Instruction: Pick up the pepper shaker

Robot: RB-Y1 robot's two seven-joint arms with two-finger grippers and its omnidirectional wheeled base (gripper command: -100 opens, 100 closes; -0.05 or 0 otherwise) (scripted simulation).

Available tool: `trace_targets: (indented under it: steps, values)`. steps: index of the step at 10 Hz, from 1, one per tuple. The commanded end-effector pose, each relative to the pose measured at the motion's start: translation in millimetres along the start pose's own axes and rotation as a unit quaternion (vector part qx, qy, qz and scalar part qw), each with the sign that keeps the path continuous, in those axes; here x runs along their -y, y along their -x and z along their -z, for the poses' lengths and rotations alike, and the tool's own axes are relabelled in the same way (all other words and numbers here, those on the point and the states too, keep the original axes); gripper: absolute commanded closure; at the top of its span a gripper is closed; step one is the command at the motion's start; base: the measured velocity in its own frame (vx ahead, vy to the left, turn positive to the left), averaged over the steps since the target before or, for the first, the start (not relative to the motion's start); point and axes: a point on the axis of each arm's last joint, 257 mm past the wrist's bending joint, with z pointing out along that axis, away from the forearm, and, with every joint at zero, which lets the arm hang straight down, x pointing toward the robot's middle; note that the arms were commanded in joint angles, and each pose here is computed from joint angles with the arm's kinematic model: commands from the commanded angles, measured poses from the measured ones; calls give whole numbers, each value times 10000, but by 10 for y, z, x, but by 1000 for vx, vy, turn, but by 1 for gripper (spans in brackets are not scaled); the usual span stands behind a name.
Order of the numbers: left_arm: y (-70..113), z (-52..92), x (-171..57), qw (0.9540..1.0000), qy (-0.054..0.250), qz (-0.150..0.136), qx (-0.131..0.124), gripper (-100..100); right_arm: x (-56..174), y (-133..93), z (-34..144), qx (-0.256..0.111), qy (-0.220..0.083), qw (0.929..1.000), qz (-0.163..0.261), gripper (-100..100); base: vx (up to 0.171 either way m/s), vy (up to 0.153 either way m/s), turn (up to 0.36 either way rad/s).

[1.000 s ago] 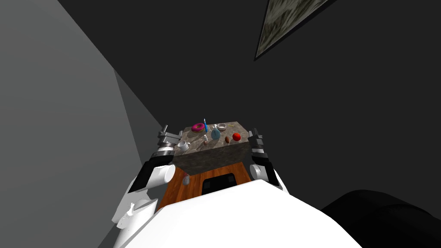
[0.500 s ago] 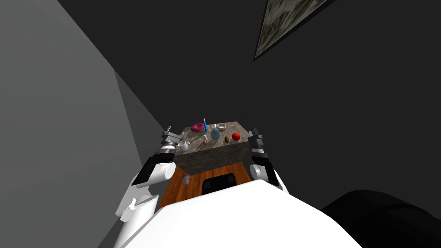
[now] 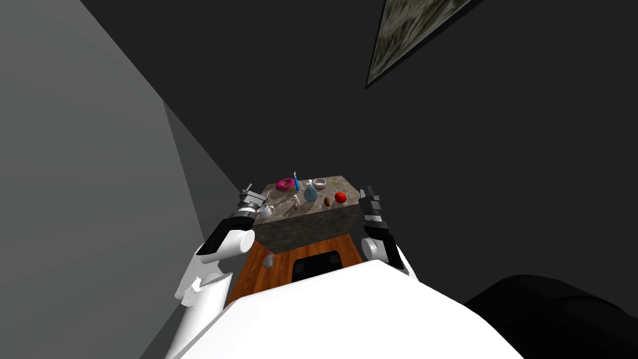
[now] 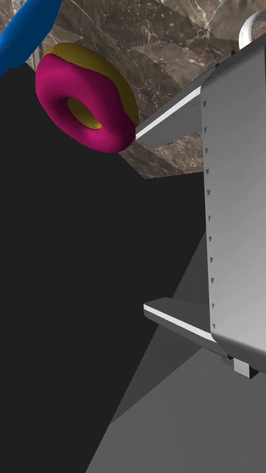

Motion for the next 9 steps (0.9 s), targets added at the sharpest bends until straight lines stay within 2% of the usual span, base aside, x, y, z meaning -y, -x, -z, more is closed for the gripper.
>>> trace_targets:
  steps: [1,2,3,5,6,8,9]
  values:
    - [72,-72,-78,9995,185,235,120,-100,0,0,0,0,0,10000,0,0,-5,-14,-14]
    - [113,-68,-136,9991,296,235,202,-100,0,0,0,0,0,10000,0,0,-4,-16,-14]
    - [133,-143,-159,9979,374,470,254,-100,0,0,0,0,0,10000,0,0,-6,-20,-22]
    - [206,-128,-265,9964,575,468,407,-100,0,0,0,0,0,10000,0,0,-3,-14,-5]
    - [228,-196,-298,9941,664,708,478,-100,0,0,0,0,0,10000,0,0,-3,-20,-23]
    - [288,-176,-387,9922,830,706,608,-100,0,0,0,0,0,10000,0,0,-1,-13,-5]
    - [310,-237,-432,9887,933,948,698,-100,0,0,0,0,0,10000,0,0,-2,-15,-29]
